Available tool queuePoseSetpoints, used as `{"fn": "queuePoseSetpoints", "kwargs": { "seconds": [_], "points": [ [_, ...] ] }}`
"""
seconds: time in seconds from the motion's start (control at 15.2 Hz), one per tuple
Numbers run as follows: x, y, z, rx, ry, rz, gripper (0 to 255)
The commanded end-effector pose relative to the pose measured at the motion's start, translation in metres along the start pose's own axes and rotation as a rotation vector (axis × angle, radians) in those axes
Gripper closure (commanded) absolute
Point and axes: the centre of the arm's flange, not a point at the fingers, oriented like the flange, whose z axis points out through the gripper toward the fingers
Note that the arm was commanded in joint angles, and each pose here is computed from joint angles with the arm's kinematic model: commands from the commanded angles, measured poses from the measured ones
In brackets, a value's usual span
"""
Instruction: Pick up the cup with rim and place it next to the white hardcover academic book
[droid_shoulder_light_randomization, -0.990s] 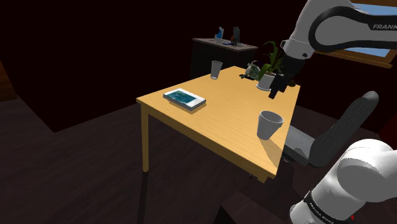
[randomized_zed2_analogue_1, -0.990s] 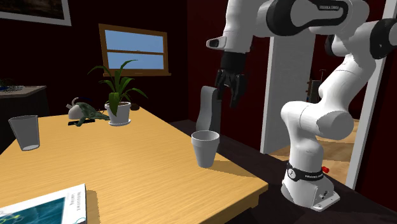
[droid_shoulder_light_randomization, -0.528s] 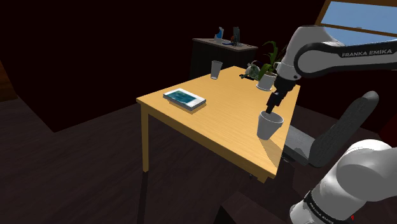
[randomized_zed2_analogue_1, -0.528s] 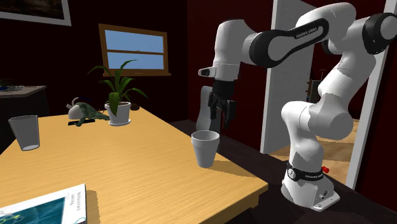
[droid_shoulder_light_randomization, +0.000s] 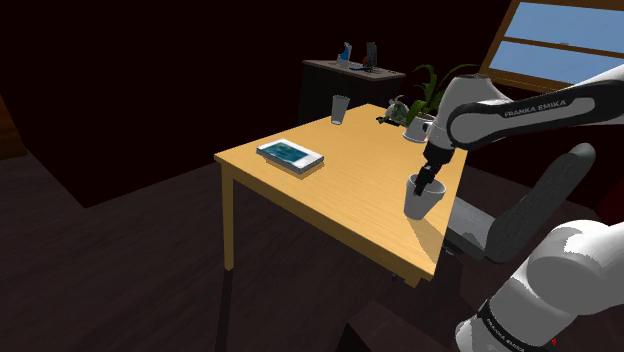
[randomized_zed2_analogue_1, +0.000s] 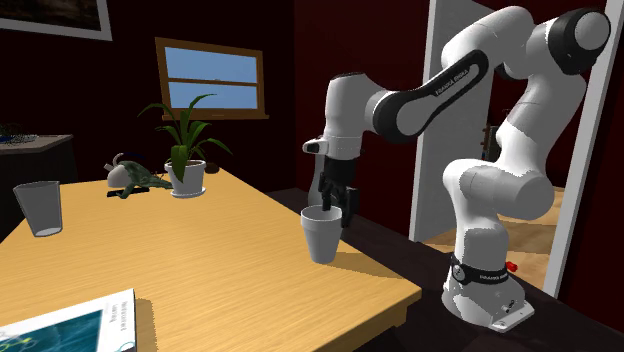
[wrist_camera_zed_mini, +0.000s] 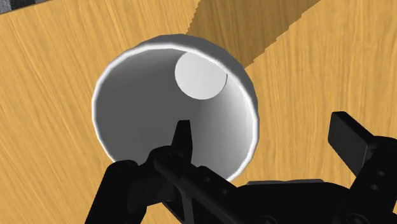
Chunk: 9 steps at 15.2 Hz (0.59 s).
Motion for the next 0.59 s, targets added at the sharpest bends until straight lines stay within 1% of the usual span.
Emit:
{"fn": "queuePoseSetpoints", "kwargs": {
  "seconds": [0.0, 0.26, 0.53],
  "points": [
    [0.000, 0.001, 0.011, 0.000, 0.000, -0.001, 0],
    [0.000, 0.001, 0.036, 0.000, 0.000, -0.001, 0],
    [0.000, 0.001, 0.036, 0.000, 0.000, -0.001, 0]
  ]
}}
